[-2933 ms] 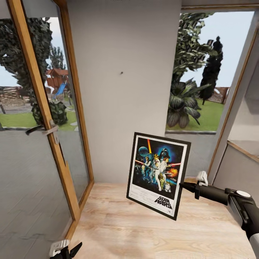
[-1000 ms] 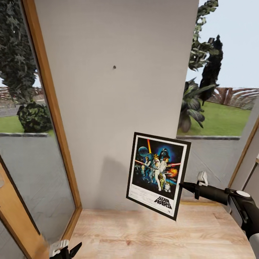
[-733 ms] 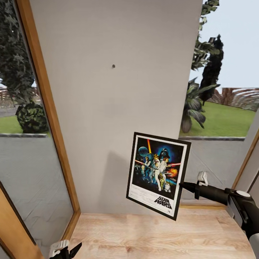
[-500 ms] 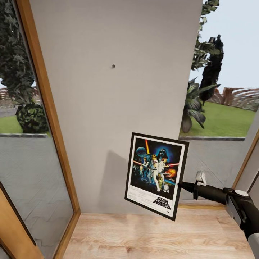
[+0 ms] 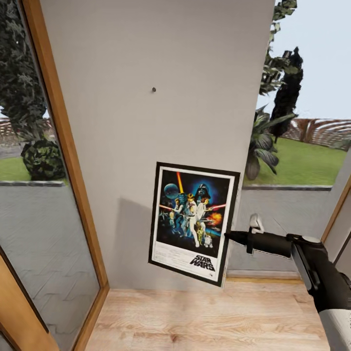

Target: Pick up the poster from the kitchen countertop and hang it on one of the wall nails in the kitchen.

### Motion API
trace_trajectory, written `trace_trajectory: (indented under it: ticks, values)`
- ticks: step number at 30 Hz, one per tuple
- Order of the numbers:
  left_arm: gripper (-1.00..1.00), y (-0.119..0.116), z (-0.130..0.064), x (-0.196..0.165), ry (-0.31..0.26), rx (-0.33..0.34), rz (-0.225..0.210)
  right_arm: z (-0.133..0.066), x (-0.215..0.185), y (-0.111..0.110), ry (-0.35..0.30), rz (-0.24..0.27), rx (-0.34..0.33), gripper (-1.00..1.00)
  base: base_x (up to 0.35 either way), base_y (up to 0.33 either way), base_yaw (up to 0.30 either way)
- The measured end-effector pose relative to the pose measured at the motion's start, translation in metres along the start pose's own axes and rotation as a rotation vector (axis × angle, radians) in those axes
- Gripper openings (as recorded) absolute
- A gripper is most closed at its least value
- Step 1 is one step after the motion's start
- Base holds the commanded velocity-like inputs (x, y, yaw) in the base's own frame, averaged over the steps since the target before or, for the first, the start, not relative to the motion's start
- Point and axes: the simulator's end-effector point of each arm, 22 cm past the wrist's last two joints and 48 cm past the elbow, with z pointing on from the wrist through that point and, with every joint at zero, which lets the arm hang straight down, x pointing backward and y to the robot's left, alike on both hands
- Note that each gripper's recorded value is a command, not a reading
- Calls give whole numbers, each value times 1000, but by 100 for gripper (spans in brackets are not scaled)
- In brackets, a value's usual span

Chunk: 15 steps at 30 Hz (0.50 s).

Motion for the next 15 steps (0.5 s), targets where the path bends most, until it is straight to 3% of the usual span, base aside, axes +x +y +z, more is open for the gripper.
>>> trace_trajectory:
  ticks: [8, 11, 13, 15]
  values:
    - [100, -1, 0, 0, -1, 2, 1, 30, -82, 29, -12, -15, -74, -100, 0, 0, 0]
    - [100, 0, 0, -1, -1, 1, 2, 44, -164, 49, -59, -60, -114, -100, 0, 0, 0]
    - [100, 0, -1, -1, -2, 1, 3, 49, -207, 56, -55, -73, -103, -100, 0, 0, 0]
    - [100, 1, 0, -1, -2, 0, 3, 61, -241, 63, -10, -99, -75, -100, 0, 0, 0]
